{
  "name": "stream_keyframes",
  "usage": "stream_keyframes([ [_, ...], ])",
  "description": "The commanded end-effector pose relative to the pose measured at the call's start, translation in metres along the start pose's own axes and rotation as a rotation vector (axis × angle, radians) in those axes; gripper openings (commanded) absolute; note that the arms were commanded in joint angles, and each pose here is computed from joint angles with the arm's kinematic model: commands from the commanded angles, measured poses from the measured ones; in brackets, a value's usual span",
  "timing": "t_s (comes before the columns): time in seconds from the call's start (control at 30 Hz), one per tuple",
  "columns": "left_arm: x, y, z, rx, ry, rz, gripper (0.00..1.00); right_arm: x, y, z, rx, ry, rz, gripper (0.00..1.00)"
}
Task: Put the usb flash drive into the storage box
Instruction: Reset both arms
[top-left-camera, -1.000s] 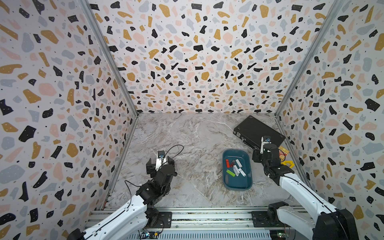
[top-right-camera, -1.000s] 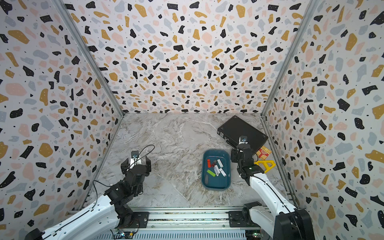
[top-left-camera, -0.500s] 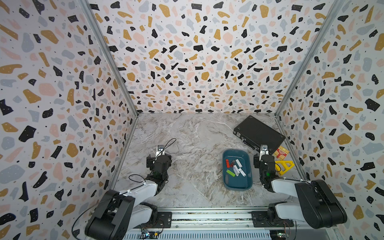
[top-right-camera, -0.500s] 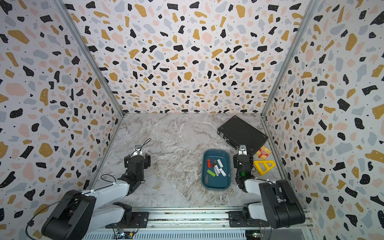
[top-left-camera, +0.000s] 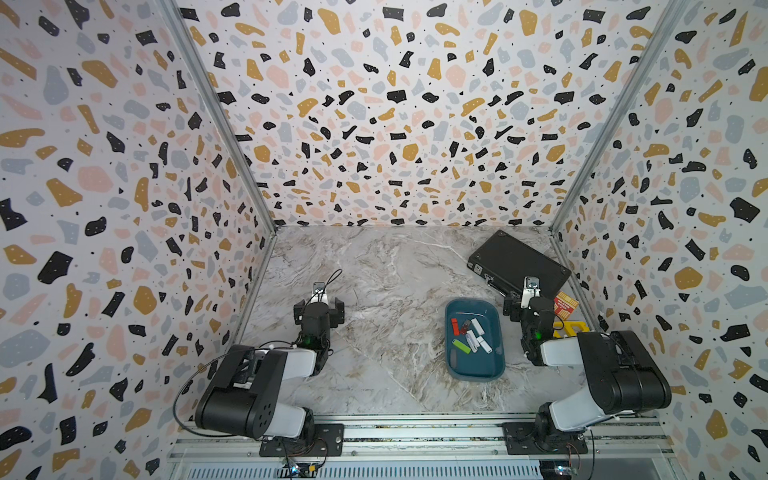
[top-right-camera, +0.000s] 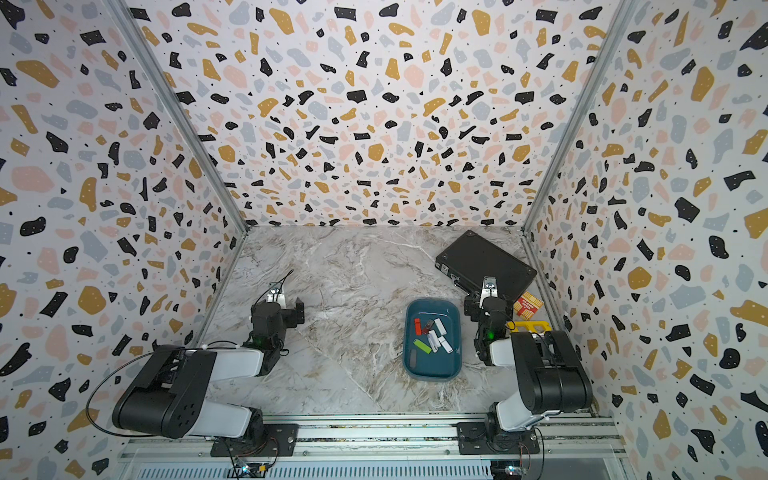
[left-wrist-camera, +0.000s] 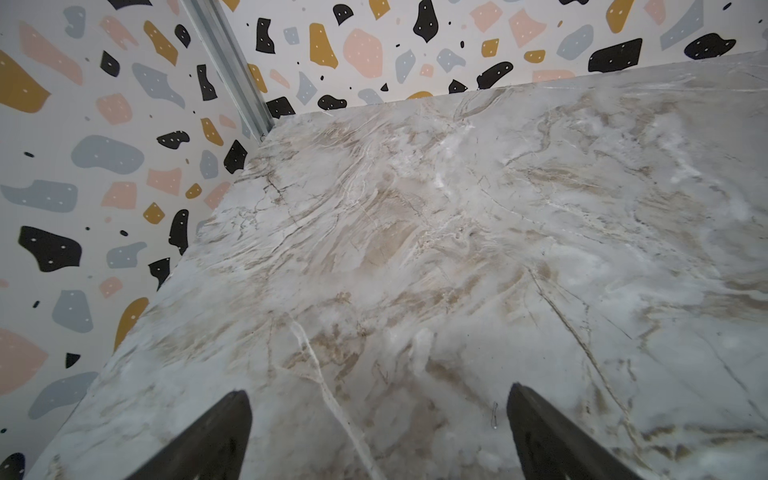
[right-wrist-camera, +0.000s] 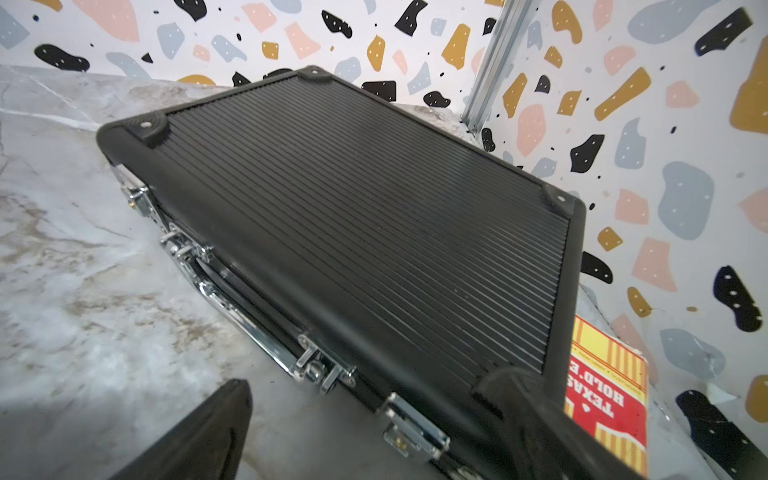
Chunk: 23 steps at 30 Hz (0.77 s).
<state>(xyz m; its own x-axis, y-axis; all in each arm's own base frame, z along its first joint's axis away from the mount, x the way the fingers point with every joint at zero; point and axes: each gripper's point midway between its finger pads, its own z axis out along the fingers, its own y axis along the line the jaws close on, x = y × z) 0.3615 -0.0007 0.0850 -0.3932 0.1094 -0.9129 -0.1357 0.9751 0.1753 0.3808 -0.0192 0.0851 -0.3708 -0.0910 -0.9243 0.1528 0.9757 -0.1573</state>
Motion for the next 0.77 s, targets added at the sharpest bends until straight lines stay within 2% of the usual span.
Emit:
stream_keyframes([
  [0.0,-0.0182,0.0003,0.0009,0.008,-0.052,-0.025,1.00,-0.0011,0.0002,-0.0014,-0.009,0.010,0.004,1.00],
  [0.73,-0.0183,-0.0011,0.0020,0.022,-0.054,-0.028,1.00,-0.0015,0.0006,-0.0011,-0.010,0.003,0.003,1.00],
])
